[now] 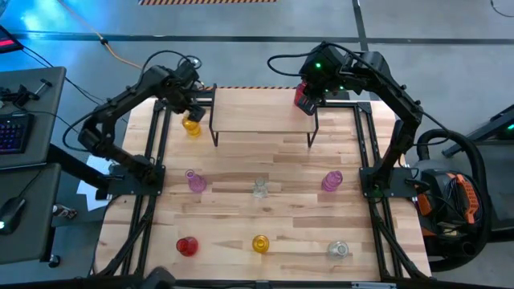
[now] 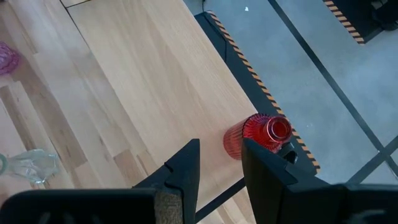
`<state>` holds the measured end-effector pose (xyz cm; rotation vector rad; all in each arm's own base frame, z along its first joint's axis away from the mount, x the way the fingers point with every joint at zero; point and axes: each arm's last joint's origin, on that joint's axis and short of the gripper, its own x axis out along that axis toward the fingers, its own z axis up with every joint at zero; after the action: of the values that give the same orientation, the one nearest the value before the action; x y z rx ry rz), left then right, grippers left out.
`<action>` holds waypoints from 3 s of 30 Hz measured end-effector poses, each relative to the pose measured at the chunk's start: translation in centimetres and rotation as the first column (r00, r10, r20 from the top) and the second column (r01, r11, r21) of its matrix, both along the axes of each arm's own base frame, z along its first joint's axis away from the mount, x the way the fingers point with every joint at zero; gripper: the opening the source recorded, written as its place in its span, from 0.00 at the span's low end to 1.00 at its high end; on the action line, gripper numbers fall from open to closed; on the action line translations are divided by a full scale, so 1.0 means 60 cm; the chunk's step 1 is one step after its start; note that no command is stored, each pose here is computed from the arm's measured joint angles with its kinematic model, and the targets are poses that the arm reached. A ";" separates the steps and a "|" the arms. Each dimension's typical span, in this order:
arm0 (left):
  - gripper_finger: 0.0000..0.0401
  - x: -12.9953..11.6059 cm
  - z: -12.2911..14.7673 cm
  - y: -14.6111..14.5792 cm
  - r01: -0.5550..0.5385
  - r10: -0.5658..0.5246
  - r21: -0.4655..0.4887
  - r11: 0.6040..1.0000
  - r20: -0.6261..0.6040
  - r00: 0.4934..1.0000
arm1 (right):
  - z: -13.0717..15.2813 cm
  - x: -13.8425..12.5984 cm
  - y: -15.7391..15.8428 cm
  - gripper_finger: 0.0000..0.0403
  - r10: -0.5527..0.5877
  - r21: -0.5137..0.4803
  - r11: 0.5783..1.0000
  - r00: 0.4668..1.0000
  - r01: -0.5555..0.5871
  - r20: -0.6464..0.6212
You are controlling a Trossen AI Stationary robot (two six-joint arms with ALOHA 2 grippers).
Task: Sort vases onto shelf
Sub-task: Put the top yellow vase on the shelf
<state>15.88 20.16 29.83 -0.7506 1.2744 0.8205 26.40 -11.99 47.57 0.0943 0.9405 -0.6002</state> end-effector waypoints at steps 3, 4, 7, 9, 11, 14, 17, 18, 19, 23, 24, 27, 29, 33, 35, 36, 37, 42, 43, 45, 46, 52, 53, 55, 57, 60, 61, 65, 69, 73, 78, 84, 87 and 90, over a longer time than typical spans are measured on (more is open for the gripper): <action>0.69 0.006 -0.012 0.007 0.002 -0.002 -0.029 1.000 -0.011 1.000 | 0.000 0.000 0.000 0.25 0.000 0.000 1.000 1.000 0.000 0.000; 0.67 0.008 -0.014 0.009 0.002 -0.002 -0.033 0.999 -0.015 1.000 | 0.000 0.000 0.000 0.25 0.000 0.000 1.000 1.000 0.000 0.000; 0.61 0.010 -0.020 0.012 0.001 -0.002 -0.043 0.999 -0.022 1.000 | 0.000 0.000 0.000 0.25 0.000 0.000 1.000 1.000 0.000 0.000; 0.58 0.011 -0.022 0.013 0.006 -0.008 -0.047 0.999 -0.026 1.000 | 0.000 0.000 0.000 0.25 0.000 0.000 1.000 1.000 0.000 0.000; 0.54 0.013 -0.026 0.015 0.009 -0.011 -0.054 0.999 -0.032 0.999 | 0.000 0.000 0.000 0.25 0.000 0.000 1.000 1.000 0.000 0.000; 0.52 0.016 -0.037 0.022 0.005 -0.009 -0.075 0.997 -0.048 0.999 | 0.000 0.000 0.000 0.25 0.000 0.000 1.000 1.000 0.000 0.000; 0.52 0.019 -0.047 0.028 0.002 -0.008 -0.096 0.995 -0.065 0.998 | 0.000 0.000 0.000 0.25 -0.004 0.002 1.000 1.000 0.004 0.003; 0.52 0.020 -0.049 0.029 0.002 -0.009 -0.100 0.995 -0.068 0.998 | 0.000 0.000 0.000 0.25 -0.007 0.004 1.000 1.000 0.007 0.004; 0.52 0.021 -0.050 0.030 0.001 -0.008 -0.101 0.995 -0.070 0.997 | 0.000 0.000 0.000 0.25 -0.006 0.004 1.000 1.000 0.006 0.004; 0.52 0.024 -0.056 0.035 0.000 -0.007 -0.096 0.995 -0.070 0.998 | 0.000 0.000 0.000 0.25 -0.007 0.004 1.000 1.000 0.007 0.003; 0.52 0.025 -0.058 0.036 0.000 -0.007 -0.100 0.995 -0.074 0.997 | 0.000 0.000 0.000 0.25 -0.006 0.004 1.000 1.000 0.006 0.003; 0.52 0.029 -0.068 0.040 -0.002 -0.009 -0.120 0.993 -0.090 0.996 | 0.000 0.000 0.000 0.25 -0.006 0.004 1.000 1.000 0.006 0.003; 0.52 0.031 -0.076 0.044 -0.003 -0.010 -0.131 0.991 -0.101 0.995 | 0.000 0.000 0.000 0.25 -0.006 0.004 1.000 1.000 0.006 0.003; 0.52 0.035 -0.085 0.049 0.011 -0.027 -0.142 0.990 -0.112 0.993 | 0.000 0.000 0.000 0.25 -0.006 0.004 1.000 1.000 0.006 0.003; 0.52 0.035 -0.086 0.049 0.011 -0.027 -0.138 0.990 -0.115 0.993 | 0.000 0.000 0.000 0.25 -0.006 0.004 1.000 1.000 0.006 0.003; 0.52 0.035 -0.086 0.049 0.012 -0.028 -0.136 0.991 -0.115 0.993 | 0.000 0.000 0.000 0.25 -0.006 0.004 1.000 1.000 0.006 0.003; 0.51 0.035 -0.086 0.050 0.012 -0.028 -0.131 0.991 -0.121 0.992 | 0.000 0.000 0.000 0.25 -0.006 0.004 1.000 1.000 0.006 0.003; 0.41 0.032 -0.086 0.052 0.039 -0.056 -0.096 0.995 -0.177 0.983 | 0.000 0.000 0.000 0.25 -0.006 0.004 1.000 1.000 0.006 0.003; 0.38 0.032 -0.085 0.052 0.042 -0.058 -0.094 0.995 -0.180 0.982 | 0.000 0.000 0.000 0.25 -0.006 0.004 1.000 1.000 0.006 0.003; 0.31 0.032 -0.085 0.052 0.042 -0.059 -0.092 0.995 -0.181 0.982 | 0.000 0.000 0.000 0.25 -0.006 0.004 1.000 1.000 0.006 0.003; 0.28 0.032 -0.085 0.052 0.043 -0.059 -0.092 0.995 -0.182 0.982 | 0.000 0.000 0.000 0.25 -0.006 0.004 1.000 1.000 0.006 0.003; 0.08 0.032 -0.085 0.052 0.060 -0.076 -0.090 0.994 -0.187 0.979 | 0.000 0.000 0.000 0.25 -0.006 0.004 1.000 1.000 0.006 0.003; 0.05 0.031 -0.085 0.052 0.061 -0.077 -0.089 0.994 -0.189 0.979 | 0.000 0.000 0.000 0.25 -0.006 0.004 1.000 1.000 0.006 0.003; 0.04 0.031 -0.085 0.052 0.069 -0.085 -0.088 0.994 -0.191 0.978 | 0.000 0.000 0.000 0.25 -0.006 0.004 1.000 1.000 0.006 0.003; 0.04 0.031 -0.085 0.052 0.071 -0.088 -0.089 0.993 -0.192 0.977 | 0.000 0.000 0.000 0.25 -0.006 0.004 1.000 1.000 0.006 0.004; 0.05 0.031 -0.085 0.051 0.084 -0.100 -0.092 0.992 -0.193 0.976 | 0.000 0.001 0.000 0.25 -0.006 0.003 1.000 1.000 0.006 0.006; 0.05 0.030 -0.084 0.051 0.086 -0.103 -0.092 0.992 -0.193 0.976 | 0.000 0.001 0.000 0.25 -0.006 0.003 1.000 1.000 0.006 0.007; 0.04 0.024 -0.070 0.043 0.101 -0.112 -0.068 0.993 -0.187 0.976 | 0.000 0.001 0.000 0.25 -0.006 0.003 1.000 1.000 0.006 0.007; 0.04 0.010 -0.040 0.024 0.097 -0.103 -0.040 0.994 -0.161 0.982 | 0.001 0.002 -0.001 0.25 -0.006 0.000 1.000 1.000 0.006 0.014; 0.04 -0.008 -0.011 0.001 0.093 -0.095 -0.019 0.995 -0.142 0.985 | 0.002 0.003 -0.001 0.25 -0.006 -0.006 1.000 1.000 0.007 0.029; 0.04 -0.030 0.030 -0.029 0.056 -0.051 0.066 0.996 -0.073 0.996 | 0.004 0.005 -0.002 0.25 -0.006 -0.012 1.000 0.999 0.007 0.042; 0.04 -0.055 0.085 -0.063 0.010 -0.013 0.132 0.991 0.019 1.000 | 0.004 0.006 -0.002 0.25 -0.019 -0.006 1.000 0.998 0.019 0.054; 0.05 -0.062 0.124 -0.072 -0.008 -0.008 0.204 0.979 0.078 0.997 | 0.004 0.006 -0.002 0.25 -0.037 0.006 0.999 0.997 0.037 0.065; 0.04 -0.067 0.162 -0.078 -0.026 -0.011 0.273 0.962 0.135 0.991 | 0.004 0.006 -0.002 0.25 -0.041 0.008 0.999 0.997 0.041 0.067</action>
<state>11.87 15.46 39.56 -0.5776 1.0112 0.9147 26.74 -12.14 47.84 0.1393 0.8772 -0.6279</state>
